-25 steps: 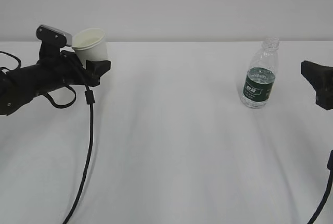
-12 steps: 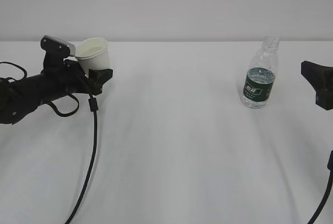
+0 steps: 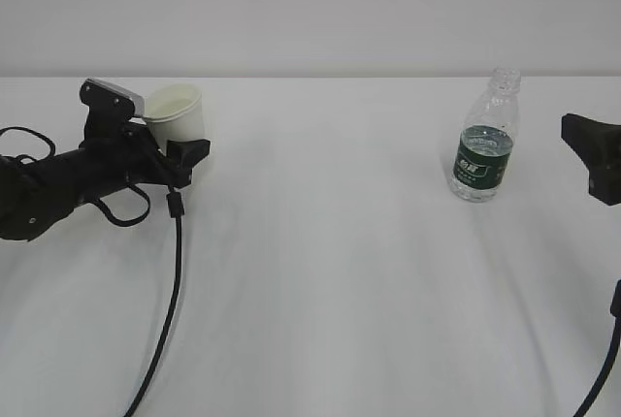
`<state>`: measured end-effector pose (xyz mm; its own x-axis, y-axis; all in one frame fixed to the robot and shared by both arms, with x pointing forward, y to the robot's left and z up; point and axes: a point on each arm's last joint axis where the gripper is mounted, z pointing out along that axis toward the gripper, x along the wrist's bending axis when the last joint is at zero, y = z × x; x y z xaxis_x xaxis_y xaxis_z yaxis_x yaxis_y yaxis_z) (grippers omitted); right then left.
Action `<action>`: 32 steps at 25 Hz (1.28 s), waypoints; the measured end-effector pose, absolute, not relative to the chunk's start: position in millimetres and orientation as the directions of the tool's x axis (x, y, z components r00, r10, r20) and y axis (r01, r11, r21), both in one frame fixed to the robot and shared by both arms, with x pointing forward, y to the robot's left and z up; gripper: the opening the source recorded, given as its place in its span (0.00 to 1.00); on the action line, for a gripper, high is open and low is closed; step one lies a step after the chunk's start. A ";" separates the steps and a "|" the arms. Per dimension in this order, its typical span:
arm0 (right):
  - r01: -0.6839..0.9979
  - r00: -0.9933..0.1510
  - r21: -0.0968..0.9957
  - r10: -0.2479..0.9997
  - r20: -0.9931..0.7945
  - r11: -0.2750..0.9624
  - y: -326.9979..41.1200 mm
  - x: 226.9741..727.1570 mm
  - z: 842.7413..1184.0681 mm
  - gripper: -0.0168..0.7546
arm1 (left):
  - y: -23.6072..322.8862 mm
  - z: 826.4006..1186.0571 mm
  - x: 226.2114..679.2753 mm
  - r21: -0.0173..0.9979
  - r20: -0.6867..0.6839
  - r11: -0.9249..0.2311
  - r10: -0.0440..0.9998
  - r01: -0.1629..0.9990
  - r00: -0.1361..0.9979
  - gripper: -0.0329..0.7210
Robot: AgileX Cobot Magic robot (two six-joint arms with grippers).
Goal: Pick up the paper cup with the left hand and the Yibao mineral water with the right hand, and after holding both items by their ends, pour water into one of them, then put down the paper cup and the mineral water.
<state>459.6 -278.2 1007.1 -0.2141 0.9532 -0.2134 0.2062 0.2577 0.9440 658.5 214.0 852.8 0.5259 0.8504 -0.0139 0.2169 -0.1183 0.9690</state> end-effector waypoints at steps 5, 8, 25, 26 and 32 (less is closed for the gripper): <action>0.209 -0.212 0.946 0.956 -0.203 0.247 -278.2 459.6 1007.1 0.79 | 214.6 841.1 657.3 0.963 -0.024 -0.121 0.853 0.242 0.521 0.63; 0.211 -0.212 0.946 0.956 -0.203 0.247 -278.2 459.6 1007.0 0.79 | 214.8 832.7 656.2 0.958 -0.033 -0.122 0.854 0.261 0.519 0.63; 0.215 -0.212 0.945 0.956 -0.203 0.248 -278.3 459.5 1006.6 0.79 | 215.5 818.8 655.6 0.966 -0.060 -0.077 0.862 0.248 0.503 0.63; 0.215 -0.212 0.945 0.956 -0.203 0.248 -278.3 459.5 1006.6 0.79 | 215.5 818.9 655.6 0.966 -0.060 -0.076 0.862 0.246 0.504 0.63; 0.216 -0.212 0.944 0.956 -0.203 0.248 -278.4 459.4 1006.4 0.79 | 215.3 819.1 655.6 0.968 -0.061 -0.073 0.861 0.242 0.505 0.65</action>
<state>459.4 -278.4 1006.4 -0.2117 0.9561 -0.2026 0.2165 0.2480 0.9443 655.6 215.3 819.1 0.5048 0.8611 -0.0612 0.2419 -0.0730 0.9676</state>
